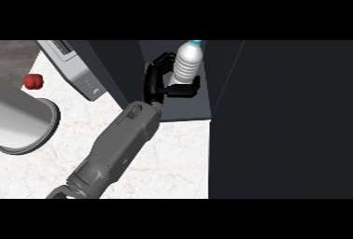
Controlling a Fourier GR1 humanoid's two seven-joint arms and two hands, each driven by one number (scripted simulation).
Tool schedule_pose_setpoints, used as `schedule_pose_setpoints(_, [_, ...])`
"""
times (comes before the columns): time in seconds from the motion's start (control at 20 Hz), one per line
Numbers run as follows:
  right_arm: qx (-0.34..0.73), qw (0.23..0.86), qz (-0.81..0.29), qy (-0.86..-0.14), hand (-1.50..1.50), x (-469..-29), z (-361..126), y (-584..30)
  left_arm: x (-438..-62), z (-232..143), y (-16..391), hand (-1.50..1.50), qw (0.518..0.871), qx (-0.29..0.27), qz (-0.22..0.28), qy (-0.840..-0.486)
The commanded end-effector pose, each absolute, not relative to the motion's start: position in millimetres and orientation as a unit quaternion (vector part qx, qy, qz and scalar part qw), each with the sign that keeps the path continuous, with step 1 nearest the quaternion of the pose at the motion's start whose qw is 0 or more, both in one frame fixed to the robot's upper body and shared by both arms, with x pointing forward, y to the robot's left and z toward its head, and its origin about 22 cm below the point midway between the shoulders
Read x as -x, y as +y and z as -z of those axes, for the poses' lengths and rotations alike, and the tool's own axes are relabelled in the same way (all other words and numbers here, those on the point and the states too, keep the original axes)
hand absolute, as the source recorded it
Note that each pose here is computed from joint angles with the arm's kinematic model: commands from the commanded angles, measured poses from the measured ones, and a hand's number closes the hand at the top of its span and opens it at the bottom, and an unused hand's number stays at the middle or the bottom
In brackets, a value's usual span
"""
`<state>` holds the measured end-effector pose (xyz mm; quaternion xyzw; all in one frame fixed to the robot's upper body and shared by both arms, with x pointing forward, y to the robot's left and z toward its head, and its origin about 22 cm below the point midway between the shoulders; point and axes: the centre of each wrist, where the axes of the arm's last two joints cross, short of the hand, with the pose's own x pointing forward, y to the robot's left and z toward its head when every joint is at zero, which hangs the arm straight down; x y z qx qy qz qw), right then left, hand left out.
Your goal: Pick up the bottled water, place it into the cabinet and close the cabinet
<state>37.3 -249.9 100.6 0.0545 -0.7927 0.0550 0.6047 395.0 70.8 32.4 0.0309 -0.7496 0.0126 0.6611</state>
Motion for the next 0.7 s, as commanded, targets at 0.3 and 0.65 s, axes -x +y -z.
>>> schedule_pose_setpoints(0.3, [-0.078, 0.586, -0.041, -0.806, -1.50, -38.7, -113.0, -254.5, -419.7, -22.8, 95.5, 1.50, 0.677, -0.164, -0.003, -0.717])
schedule_pose_setpoints(0.65, [-0.095, 0.590, -0.041, -0.801, -1.50, -32.1, -111.1, -252.2, -425.0, -17.6, 121.5, 1.50, 0.669, -0.176, -0.030, -0.721])
